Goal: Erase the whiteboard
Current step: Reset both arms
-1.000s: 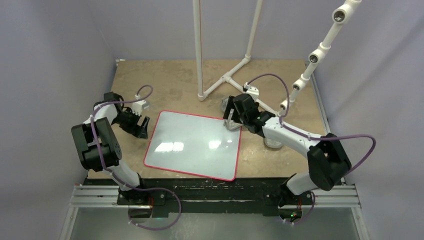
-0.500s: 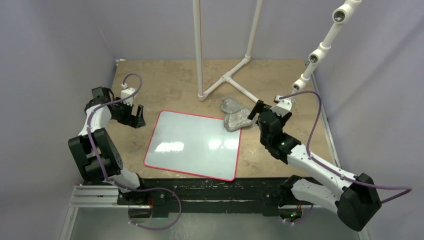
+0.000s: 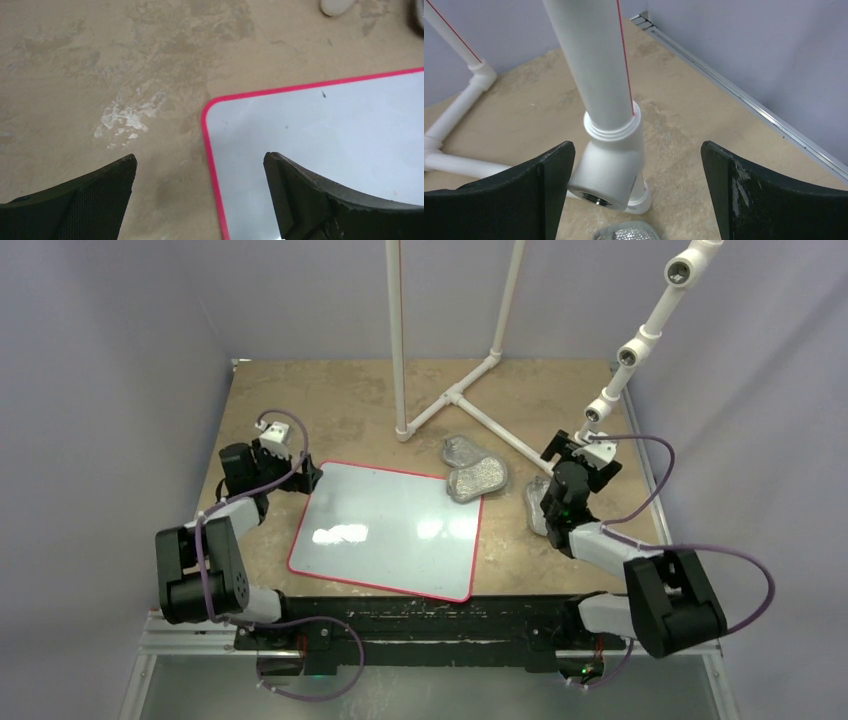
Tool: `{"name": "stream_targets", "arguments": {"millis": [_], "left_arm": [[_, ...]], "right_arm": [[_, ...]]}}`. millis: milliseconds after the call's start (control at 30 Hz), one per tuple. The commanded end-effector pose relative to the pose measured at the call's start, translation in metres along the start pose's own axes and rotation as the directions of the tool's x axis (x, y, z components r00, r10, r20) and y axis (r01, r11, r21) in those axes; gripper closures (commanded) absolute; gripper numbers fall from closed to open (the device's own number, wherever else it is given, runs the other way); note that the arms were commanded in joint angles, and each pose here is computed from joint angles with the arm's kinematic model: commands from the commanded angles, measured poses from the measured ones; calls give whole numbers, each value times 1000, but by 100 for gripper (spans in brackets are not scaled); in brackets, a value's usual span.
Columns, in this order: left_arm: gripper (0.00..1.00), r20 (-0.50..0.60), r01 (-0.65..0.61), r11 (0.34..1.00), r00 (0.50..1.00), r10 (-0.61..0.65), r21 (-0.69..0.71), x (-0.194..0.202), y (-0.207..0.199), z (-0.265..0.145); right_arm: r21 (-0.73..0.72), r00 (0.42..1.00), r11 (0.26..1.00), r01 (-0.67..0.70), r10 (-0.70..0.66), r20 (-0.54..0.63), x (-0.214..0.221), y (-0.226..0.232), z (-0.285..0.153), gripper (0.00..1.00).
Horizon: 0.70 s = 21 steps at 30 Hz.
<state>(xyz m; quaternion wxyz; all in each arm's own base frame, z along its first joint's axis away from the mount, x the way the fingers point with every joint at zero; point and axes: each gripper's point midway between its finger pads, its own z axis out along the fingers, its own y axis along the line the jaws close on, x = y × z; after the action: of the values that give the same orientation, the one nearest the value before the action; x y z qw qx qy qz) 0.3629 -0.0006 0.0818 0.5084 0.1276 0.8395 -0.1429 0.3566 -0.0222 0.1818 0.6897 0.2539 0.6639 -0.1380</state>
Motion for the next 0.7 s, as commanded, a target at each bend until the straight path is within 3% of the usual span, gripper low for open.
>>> {"name": "stream_targets", "arguments": {"millis": [0,67,300,433,600,667], "left_arm": [[1,211,14,992,977,13,-125,-39,30,14],[1,276,29,984,961,21,-176,-41,36,10],[1,385,104,983,922,-40,-149,-23,17,4],[1,526,24,991,849,49,-130,-28,-7,-16],[1,451,-15,977,885,112,-214,-14,-11,-4],[1,426,-36,975,896,128,-218,-14,-14,14]], "right_arm": [[-28,995,998,-56,58,76,0,-3,13,1],[-19,996,999,-44,46,79,10,-9,15,2],[-43,987,997,-71,77,143,14,-19,14,1],[-120,986,993,4,16,165,14,-6,15,1],[-304,967,949,86,-6,256,10,5,-13,1],[-303,952,946,113,-15,306,3,6,-14,1]]}}
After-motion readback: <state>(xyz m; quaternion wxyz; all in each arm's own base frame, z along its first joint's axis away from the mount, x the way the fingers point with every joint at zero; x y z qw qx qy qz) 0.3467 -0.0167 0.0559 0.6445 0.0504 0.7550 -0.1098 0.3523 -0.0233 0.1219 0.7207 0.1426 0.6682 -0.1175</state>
